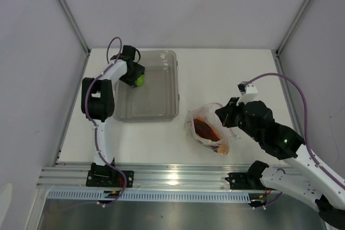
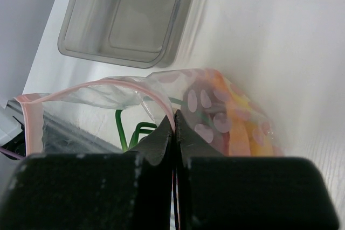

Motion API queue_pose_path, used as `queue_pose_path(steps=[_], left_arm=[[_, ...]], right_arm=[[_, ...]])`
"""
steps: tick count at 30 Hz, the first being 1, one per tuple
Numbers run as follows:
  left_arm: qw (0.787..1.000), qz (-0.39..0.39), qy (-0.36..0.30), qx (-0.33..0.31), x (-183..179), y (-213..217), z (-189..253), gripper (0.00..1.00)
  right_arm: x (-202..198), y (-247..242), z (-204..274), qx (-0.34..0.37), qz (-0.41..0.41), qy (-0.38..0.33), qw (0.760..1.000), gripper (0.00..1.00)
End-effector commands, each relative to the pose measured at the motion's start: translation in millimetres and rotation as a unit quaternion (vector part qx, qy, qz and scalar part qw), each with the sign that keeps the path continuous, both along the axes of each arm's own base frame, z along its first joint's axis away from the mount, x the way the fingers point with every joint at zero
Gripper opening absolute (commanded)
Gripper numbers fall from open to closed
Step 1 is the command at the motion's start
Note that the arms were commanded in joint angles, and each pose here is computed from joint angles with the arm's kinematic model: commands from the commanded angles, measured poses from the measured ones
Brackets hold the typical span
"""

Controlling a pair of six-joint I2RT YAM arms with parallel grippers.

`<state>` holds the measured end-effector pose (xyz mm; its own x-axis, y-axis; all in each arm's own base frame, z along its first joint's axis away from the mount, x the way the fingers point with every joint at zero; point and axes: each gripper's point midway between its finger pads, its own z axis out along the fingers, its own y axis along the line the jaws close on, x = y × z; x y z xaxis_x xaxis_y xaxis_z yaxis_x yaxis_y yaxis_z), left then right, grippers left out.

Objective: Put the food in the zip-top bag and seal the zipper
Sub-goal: Pick up the fake fruit from the bin, then place the fake fruit in the zipper food storage bag.

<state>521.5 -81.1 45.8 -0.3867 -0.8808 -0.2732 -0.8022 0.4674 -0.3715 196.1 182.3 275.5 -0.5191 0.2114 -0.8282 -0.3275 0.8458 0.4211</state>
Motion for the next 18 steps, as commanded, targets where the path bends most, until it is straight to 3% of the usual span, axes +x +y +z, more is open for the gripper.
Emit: queue_pose_path(steps=[1,6,12,14,18], left_arm=[[0.998,-0.042,-0.049,-0.009,-13.6,-19.8,47.2,0.01],[0.988,-0.115,-0.099,-0.014,-45.7,-55.3,86.0,0.01],[0.965,-0.213,-0.150,-0.013,-119.8,-105.4,133.1,0.01],[0.952,-0.235,-0.194,-0.016,-142.4,-112.1,168.9,0.01],[0.920,-0.299,-0.253,-0.025,-200.9,-125.8,198.8,0.01]], right_arm=[[-1.7,-12.5,18.1,0.016,-0.022,-0.014,1.000,0.00],[-5.8,-22.0,14.9,0.016,-0.033,-0.014,0.999,0.00],[-10.0,-25.3,16.1,0.019,-0.029,-0.017,0.999,0.00],[-11.4,-22.3,15.6,0.020,-0.021,-0.014,0.999,0.00],[-14.3,-17.3,5.2,0.019,-0.010,0.004,1.000,0.00]])
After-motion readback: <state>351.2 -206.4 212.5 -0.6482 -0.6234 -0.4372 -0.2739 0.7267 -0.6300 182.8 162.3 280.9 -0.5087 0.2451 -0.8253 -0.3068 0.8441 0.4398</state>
